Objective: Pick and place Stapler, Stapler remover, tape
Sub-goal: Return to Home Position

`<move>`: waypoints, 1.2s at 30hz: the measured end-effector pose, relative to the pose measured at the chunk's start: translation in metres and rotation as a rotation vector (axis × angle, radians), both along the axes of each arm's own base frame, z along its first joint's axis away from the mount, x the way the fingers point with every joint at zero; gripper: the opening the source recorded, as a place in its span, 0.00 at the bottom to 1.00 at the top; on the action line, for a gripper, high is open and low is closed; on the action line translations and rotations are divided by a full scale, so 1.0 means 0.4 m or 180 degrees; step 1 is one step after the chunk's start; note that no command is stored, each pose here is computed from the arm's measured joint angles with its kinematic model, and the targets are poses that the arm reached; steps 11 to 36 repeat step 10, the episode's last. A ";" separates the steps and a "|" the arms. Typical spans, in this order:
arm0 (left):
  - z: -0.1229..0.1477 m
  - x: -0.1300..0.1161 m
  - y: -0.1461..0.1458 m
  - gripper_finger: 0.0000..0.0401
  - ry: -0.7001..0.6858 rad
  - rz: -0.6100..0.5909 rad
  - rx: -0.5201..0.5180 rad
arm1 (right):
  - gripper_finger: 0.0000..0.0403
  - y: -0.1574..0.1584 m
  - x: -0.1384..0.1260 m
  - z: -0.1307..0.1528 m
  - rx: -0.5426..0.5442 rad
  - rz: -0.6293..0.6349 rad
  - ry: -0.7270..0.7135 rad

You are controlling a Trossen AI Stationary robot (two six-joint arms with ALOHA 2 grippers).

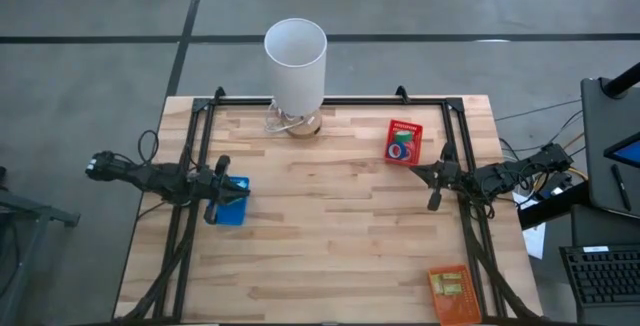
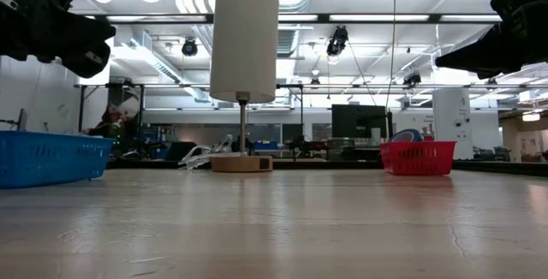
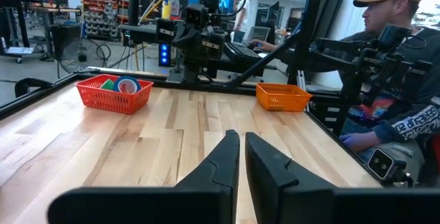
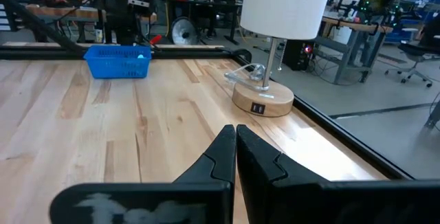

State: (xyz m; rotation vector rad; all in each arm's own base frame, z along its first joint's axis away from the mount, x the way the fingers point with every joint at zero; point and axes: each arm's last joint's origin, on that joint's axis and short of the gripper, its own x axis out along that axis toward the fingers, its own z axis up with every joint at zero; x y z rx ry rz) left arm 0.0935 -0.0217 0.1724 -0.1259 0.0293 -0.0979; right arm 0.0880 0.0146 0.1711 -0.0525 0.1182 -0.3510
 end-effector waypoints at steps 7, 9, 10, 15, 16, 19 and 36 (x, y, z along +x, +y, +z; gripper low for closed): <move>0.000 0.000 0.000 0.07 0.0000 0.0000 0.0000 | 0.02 0.000 0.000 0.000 0.0000 0.0001 0.0000; 0.000 0.000 0.000 0.06 0.0000 0.0000 0.0000 | 0.02 0.000 0.000 0.000 -0.0001 0.0001 0.0000; 0.000 0.000 0.000 0.06 0.0000 0.0000 0.0000 | 0.02 0.000 0.000 0.000 0.0002 0.0000 0.0000; 0.000 0.000 0.000 0.06 0.0000 0.0000 0.0000 | 0.02 0.000 0.000 0.000 0.0002 0.0000 0.0000; 0.000 0.000 0.000 0.06 0.0000 0.0000 0.0000 | 0.02 0.000 0.000 0.000 0.0002 0.0000 0.0000; 0.000 0.000 0.000 0.06 0.0000 0.0000 0.0000 | 0.02 0.000 0.000 0.000 0.0002 0.0000 0.0000; 0.000 0.000 0.000 0.06 0.0000 0.0000 0.0000 | 0.02 0.000 0.000 0.000 0.0002 0.0000 0.0000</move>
